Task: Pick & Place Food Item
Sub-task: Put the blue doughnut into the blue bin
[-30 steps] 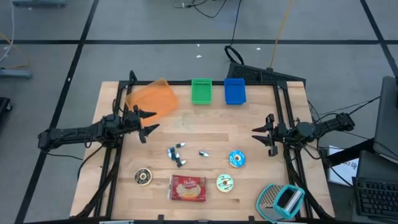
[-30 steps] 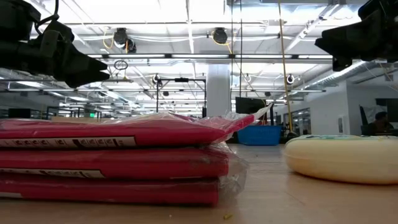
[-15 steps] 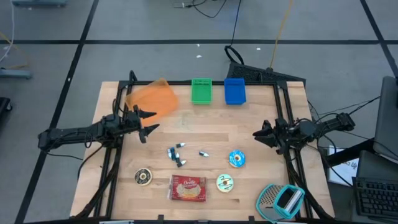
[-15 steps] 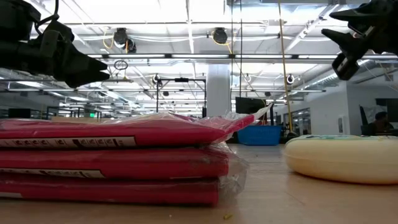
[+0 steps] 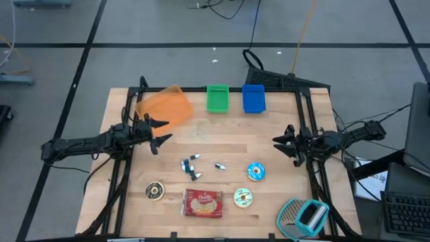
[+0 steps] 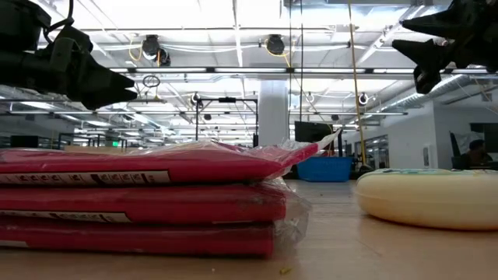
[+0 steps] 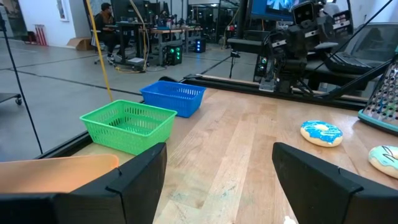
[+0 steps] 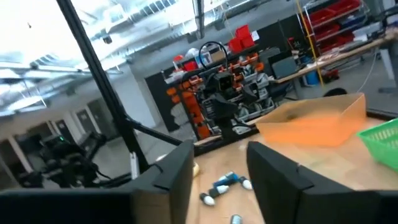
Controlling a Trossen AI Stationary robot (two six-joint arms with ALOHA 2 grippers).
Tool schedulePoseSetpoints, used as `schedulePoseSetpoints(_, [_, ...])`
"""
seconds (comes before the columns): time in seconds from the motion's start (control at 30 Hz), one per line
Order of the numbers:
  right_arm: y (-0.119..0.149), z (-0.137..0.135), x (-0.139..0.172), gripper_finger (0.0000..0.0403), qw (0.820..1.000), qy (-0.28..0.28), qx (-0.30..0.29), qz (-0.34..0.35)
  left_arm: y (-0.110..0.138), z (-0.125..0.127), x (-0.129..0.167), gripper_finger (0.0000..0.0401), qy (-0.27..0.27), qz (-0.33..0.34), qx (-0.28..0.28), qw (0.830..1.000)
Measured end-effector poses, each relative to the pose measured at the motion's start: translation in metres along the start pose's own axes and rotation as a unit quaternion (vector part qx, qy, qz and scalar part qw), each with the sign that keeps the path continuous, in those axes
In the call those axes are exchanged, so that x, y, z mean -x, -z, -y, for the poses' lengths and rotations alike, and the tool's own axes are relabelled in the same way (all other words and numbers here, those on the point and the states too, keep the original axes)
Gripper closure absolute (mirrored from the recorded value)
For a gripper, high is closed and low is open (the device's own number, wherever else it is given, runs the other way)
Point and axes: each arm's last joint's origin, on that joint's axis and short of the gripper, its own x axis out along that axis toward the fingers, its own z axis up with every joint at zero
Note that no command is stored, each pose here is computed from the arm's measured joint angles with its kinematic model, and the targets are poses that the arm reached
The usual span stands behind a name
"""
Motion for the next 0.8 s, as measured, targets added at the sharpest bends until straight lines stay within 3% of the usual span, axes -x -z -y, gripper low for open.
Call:
schedulePoseSetpoints(0.13, [0.003,-0.002,-0.008,0.0180,0.999,0.003,0.048,-0.010,0.000,0.000,0.000,0.0105,0.000,0.000,0.000,1.000])
schedulePoseSetpoints(0.27, [0.014,-0.001,-0.022,0.0121,0.987,0.034,0.118,-0.101,0.000,0.000,0.000,0.0105,0.000,0.000,0.000,1.000])
schedulePoseSetpoints(0.4, [0.010,-0.005,-0.045,0.0097,0.974,0.085,0.120,-0.174,0.000,0.000,0.000,0.0105,0.000,0.000,0.000,1.000])
schedulePoseSetpoints(0.63, [0.021,-0.015,-0.091,0.0109,0.908,0.183,0.096,-0.364,0.000,0.000,0.000,0.0105,-0.001,0.000,0.000,1.000])
schedulePoseSetpoints(0.8, [0.038,-0.030,-0.122,0.0120,0.854,0.195,0.132,-0.463,0.000,0.000,0.000,0.0105,-0.001,0.000,0.000,1.000])
